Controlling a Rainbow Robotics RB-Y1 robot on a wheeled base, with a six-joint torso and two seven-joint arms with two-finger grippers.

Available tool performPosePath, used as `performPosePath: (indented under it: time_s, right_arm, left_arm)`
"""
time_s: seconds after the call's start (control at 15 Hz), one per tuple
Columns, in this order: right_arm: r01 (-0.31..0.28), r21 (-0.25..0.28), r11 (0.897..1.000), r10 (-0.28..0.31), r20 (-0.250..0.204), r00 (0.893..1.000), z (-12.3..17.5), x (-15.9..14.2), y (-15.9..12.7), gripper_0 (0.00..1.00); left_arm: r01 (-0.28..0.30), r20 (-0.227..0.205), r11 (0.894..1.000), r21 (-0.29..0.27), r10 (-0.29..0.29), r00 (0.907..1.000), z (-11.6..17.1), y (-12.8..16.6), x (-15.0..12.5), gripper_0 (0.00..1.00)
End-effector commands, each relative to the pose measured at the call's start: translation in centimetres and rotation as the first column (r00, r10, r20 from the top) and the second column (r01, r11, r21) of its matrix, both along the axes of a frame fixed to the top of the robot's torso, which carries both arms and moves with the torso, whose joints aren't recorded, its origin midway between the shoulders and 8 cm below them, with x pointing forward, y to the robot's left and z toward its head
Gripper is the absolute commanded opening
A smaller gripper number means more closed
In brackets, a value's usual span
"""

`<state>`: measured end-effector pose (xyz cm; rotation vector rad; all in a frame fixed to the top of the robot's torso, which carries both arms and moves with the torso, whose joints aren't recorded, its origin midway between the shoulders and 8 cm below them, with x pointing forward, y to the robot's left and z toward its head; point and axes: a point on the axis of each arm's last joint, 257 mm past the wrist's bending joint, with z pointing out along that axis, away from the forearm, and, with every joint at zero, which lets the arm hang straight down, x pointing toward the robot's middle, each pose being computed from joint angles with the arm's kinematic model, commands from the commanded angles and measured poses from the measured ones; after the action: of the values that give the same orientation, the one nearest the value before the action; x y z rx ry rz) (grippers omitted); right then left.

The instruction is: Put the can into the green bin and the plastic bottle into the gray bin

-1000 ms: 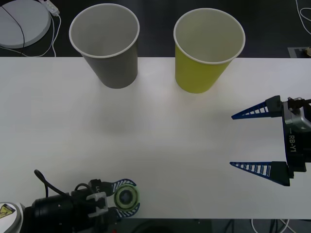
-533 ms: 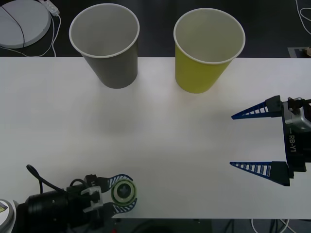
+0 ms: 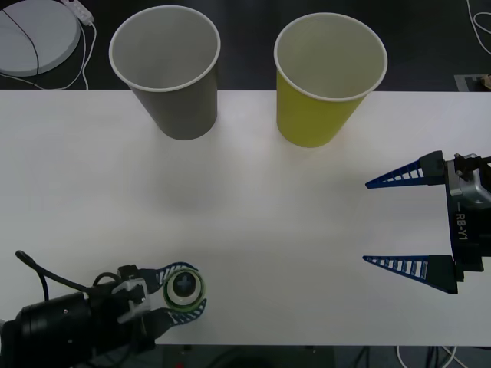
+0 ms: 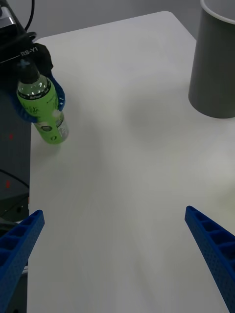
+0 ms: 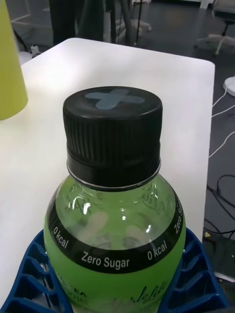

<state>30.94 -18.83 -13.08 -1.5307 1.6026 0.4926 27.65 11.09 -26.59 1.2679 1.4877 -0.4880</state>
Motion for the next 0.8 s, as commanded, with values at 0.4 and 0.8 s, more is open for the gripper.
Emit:
performPosePath:
  time_s: [0.4,0.8]
  right_arm:
    - [0.000,0.000,1.000,0.000,0.000,1.000,0.0,0.0,0.0,1.00]
    - [0.000,0.000,1.000,0.000,0.000,1.000,0.0,0.0,0.0,1.00]
  left_arm:
    - [-0.219,-0.060,0.976,-0.012,0.218,0.9741,2.9,3.6,1.8,0.00]
    - [-0.394,-0.038,0.918,-0.042,0.393,0.9188,4.9,6.8,4.3,0.00]
